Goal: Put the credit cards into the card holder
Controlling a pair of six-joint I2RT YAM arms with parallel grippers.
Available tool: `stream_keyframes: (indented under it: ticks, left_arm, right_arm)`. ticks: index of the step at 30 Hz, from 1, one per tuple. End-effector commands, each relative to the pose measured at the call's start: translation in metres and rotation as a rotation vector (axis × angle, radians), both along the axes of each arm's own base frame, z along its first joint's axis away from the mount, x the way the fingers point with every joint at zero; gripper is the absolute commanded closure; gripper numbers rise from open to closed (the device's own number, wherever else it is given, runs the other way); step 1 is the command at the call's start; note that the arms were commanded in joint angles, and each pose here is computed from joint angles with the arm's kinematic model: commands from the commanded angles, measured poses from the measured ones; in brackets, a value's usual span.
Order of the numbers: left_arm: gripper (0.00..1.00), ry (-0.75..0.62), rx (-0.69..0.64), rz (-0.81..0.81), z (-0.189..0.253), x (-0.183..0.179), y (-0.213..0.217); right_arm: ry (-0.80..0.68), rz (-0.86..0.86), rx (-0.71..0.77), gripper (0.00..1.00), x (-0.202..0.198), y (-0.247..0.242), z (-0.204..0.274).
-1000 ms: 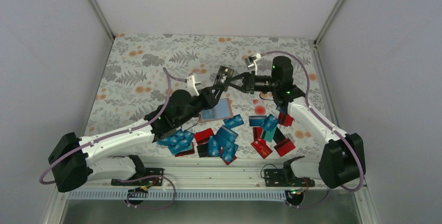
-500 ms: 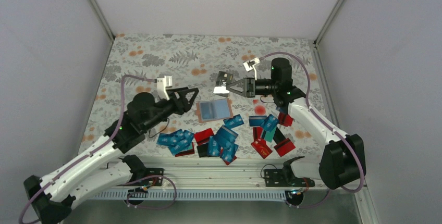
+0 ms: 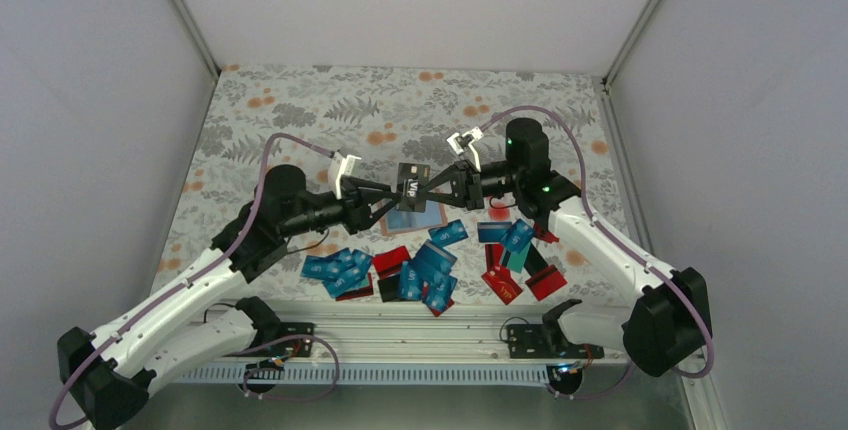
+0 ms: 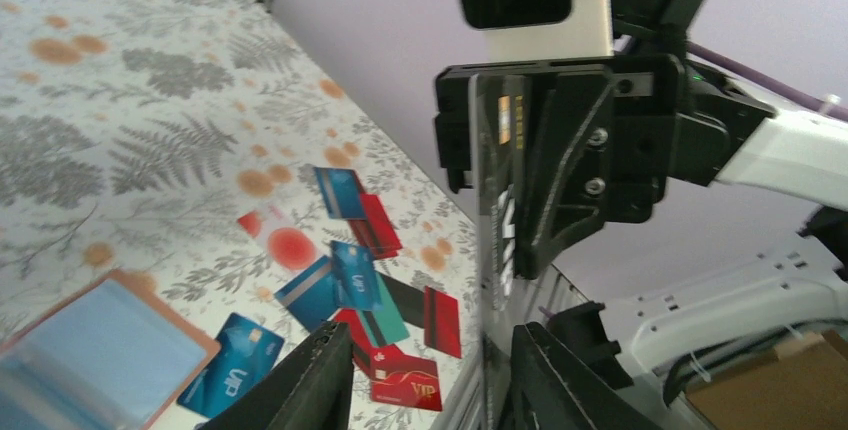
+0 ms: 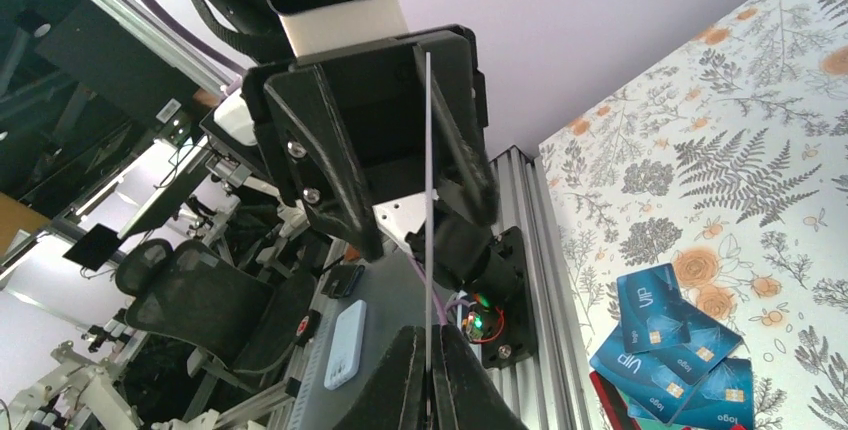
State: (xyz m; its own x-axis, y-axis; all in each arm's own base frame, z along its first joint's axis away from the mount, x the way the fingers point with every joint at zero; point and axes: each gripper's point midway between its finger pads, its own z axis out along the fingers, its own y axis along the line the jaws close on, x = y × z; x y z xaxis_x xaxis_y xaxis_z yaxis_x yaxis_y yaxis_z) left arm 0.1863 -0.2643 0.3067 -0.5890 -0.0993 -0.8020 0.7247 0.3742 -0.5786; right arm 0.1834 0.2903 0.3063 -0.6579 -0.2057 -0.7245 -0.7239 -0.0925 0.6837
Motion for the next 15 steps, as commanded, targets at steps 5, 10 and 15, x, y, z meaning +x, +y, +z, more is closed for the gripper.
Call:
stream_keyframes:
  ticks: [5, 10, 15]
  left_arm:
    - [0.76, -0.088, -0.059, -0.064, 0.0325, -0.0104, -0.0024]
    - [0.81, -0.059, -0.05, -0.061, 0.0263, -0.0072, -0.0049]
    - [0.97, -0.058, -0.051, -0.063, 0.0249, -0.0075, -0.0051]
  right_arm:
    - [-0.061, 0.056, 0.028, 0.96, -0.0138, 0.0045, 0.014]
    - [-0.065, 0.059, 0.03, 0.96, -0.0151, 0.0049, 0.0144]
    - [-0.067, 0.057, 0.028, 0.96, -0.0145, 0.0055, 0.0149]
